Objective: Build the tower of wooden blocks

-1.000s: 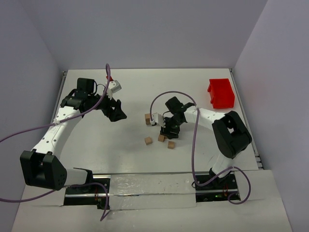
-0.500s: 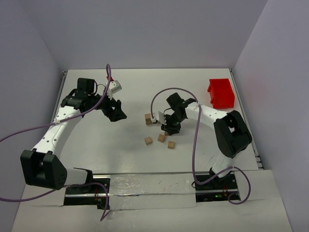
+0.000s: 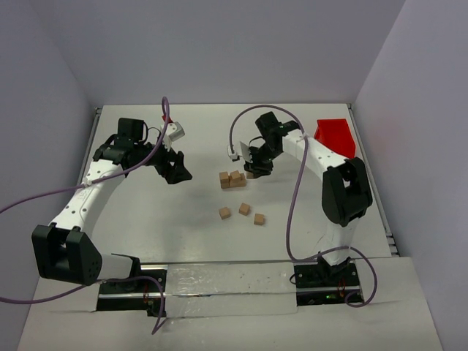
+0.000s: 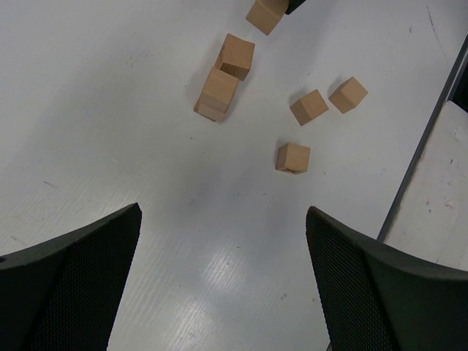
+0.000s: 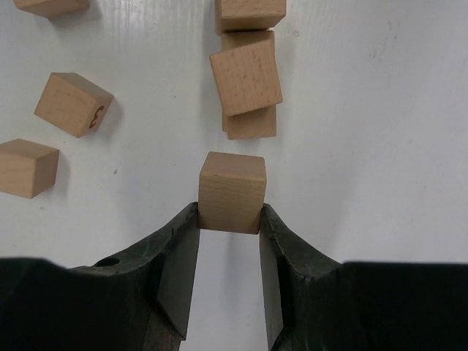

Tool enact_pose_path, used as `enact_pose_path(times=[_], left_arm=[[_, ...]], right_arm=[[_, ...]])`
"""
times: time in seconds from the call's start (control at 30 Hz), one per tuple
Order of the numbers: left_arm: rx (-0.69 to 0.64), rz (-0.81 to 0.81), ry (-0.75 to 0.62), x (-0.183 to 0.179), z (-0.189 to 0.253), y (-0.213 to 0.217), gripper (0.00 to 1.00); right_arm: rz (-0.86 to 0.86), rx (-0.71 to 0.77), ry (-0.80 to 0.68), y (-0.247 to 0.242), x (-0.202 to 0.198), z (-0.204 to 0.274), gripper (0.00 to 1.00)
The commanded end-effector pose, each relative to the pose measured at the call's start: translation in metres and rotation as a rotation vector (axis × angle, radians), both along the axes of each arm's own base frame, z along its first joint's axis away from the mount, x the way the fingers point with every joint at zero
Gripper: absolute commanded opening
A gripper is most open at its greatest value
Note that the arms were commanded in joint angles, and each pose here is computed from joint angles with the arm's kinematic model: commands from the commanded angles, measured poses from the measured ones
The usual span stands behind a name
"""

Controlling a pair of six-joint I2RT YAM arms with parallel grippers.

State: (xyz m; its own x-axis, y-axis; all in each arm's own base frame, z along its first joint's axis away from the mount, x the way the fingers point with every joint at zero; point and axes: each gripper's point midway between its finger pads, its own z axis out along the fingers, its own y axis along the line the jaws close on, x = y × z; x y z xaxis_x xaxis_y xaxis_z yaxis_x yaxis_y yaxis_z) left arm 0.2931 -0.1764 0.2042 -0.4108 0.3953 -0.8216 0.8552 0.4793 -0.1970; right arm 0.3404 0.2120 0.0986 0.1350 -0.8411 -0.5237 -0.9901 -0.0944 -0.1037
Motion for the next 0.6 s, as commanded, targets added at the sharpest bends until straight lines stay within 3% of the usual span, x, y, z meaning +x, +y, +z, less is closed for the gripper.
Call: enact_pose_path(times=[0.0,0.57], left_arm=[[-0.025,-0.034,-0.039,0.002,0.006,-0.003,0.99],[-0.03,-0.042,-0.029,0.002,0.004,-0.005,0.99]], right_arm=[[0.046,-0.005,0.032,0.004,0.0,0.0,0.0],[0.062,-0.005,0.03,0.015,0.014,-0.001,0.0]])
